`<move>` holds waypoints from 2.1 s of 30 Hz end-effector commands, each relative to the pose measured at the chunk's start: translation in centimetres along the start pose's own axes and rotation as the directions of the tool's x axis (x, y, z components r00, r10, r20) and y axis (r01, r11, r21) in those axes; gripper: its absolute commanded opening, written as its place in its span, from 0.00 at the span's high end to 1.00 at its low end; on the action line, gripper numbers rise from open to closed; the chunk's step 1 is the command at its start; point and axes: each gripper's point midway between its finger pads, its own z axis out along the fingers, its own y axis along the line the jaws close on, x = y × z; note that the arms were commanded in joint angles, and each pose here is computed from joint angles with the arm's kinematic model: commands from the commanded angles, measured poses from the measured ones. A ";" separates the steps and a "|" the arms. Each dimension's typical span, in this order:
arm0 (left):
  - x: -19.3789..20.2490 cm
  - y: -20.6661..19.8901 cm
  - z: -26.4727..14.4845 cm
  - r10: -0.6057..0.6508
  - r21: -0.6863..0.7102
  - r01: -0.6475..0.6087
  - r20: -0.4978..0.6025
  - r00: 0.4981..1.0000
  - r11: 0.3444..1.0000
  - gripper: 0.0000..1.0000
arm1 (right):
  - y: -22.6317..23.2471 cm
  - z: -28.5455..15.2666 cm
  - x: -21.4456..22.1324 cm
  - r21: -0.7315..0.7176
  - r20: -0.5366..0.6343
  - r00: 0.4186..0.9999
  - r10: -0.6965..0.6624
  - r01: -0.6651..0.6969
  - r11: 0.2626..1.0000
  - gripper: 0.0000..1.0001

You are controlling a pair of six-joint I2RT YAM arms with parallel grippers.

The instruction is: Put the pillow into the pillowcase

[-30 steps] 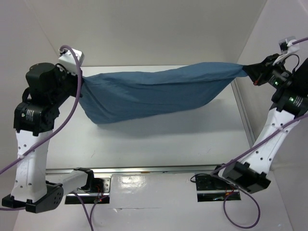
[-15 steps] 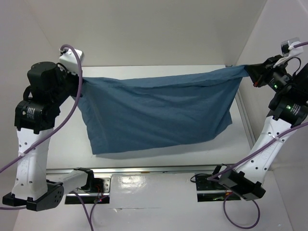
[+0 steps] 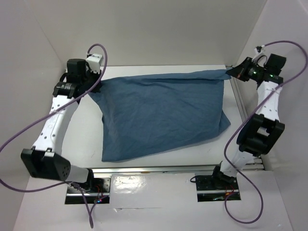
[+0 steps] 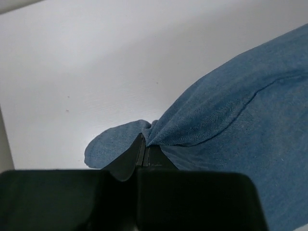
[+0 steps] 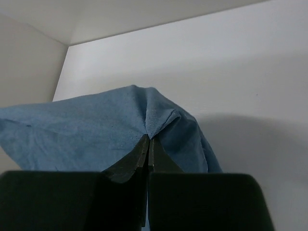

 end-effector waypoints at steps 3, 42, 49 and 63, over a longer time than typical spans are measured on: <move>-1.9 0.9 4.8 -0.078 0.019 0.076 0.096 0.992 0.997 1.00 | 0.5 3.9 -3.2 -0.017 0.065 0.996 -0.058 0.060 0.998 1.00; -5.1 10.7 13.1 -0.103 -0.110 0.102 -0.005 0.995 0.989 0.00 | -4.6 9.8 -2.3 0.100 -0.082 0.947 -0.310 0.317 0.943 0.31; -1.2 4.8 7.4 -0.085 0.163 0.098 -0.083 0.993 0.982 0.00 | -1.9 6.4 4.5 0.085 -0.254 0.922 -0.291 0.321 0.943 0.14; 8.7 0.1 5.8 -0.112 0.287 0.174 -0.220 0.969 0.942 0.00 | -3.9 1.3 12.1 0.215 -0.256 0.931 -0.260 0.317 0.924 0.14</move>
